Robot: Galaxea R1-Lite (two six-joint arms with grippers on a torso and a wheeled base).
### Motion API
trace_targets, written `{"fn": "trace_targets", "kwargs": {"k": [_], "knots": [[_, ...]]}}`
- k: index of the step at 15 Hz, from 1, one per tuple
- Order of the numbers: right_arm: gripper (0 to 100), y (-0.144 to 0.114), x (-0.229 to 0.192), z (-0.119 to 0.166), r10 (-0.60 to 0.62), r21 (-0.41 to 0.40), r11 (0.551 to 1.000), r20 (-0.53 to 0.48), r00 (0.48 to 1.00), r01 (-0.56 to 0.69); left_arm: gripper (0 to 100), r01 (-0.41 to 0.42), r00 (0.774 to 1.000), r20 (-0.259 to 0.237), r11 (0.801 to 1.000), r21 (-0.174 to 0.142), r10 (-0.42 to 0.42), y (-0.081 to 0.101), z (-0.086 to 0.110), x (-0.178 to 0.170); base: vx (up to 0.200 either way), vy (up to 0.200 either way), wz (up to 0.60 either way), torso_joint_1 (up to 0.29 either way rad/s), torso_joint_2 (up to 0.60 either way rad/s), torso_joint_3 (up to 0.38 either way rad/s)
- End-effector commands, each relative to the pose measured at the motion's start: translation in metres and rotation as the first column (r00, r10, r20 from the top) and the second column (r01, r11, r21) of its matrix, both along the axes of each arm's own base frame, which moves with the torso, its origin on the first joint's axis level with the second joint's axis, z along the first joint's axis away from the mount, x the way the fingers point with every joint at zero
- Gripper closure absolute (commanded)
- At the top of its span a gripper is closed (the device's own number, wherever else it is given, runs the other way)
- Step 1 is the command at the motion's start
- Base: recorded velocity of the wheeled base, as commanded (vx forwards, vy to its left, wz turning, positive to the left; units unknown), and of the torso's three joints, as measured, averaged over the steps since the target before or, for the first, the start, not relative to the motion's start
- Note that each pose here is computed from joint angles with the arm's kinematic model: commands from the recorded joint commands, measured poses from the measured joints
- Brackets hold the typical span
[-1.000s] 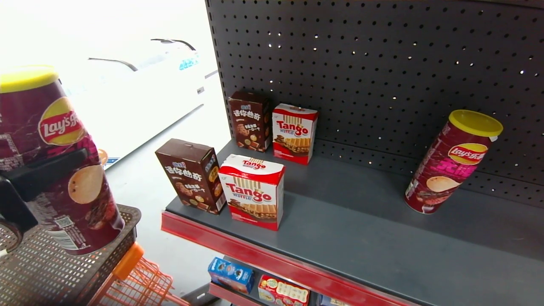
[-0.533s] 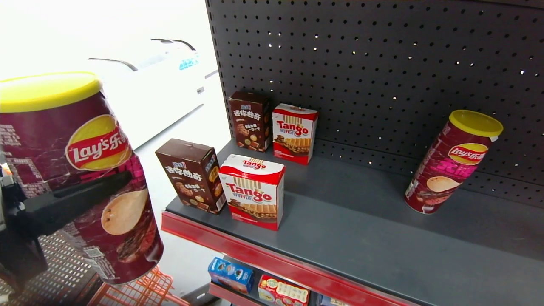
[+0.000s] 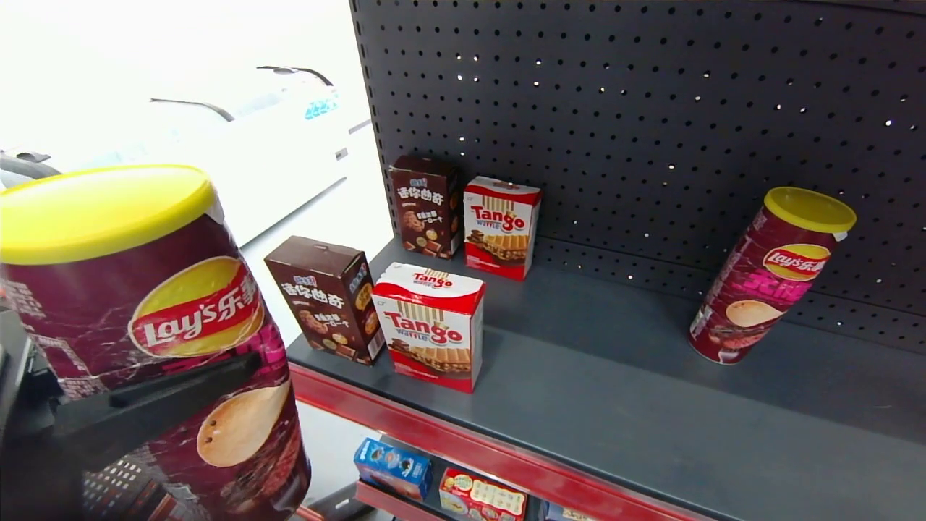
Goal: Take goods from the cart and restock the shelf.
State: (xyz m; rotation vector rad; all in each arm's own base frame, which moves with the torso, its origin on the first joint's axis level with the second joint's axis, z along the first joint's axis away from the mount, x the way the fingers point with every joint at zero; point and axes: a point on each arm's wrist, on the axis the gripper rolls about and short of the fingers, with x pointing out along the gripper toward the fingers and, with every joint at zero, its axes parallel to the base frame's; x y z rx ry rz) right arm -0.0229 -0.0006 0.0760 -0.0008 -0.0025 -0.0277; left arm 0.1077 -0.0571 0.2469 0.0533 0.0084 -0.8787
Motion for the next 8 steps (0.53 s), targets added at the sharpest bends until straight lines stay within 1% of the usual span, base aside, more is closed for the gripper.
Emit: {"fn": "trace_targets", "kwargs": {"k": [1,4,8], "knots": [[0,0.0,0.0,0.0,0.0,0.001,1.0,0.001,1.0,0.0,100,0.006,1.0,-0.012,1.0,0.005,-0.005,-0.001,-0.0037,0.0005,0.0,0.0,0.0,0.0,0.0,0.0],[0,0.0,0.0,0.0,0.0,-0.001,1.0,0.0,1.0,0.0,100,0.056,0.998,-0.01,0.998,0.003,-0.056,-0.0036,-0.0031,-0.0012,0.0,0.0,0.0,0.0,0.0,0.0],[0,0.0,0.0,0.0,0.0,-0.001,1.0,0.0,1.0,0.0,100,0.107,0.994,0.0,0.994,0.0,-0.107,-0.0095,0.0003,-0.0034,0.0,0.0,-0.6,0.002,0.0,0.006]]}}
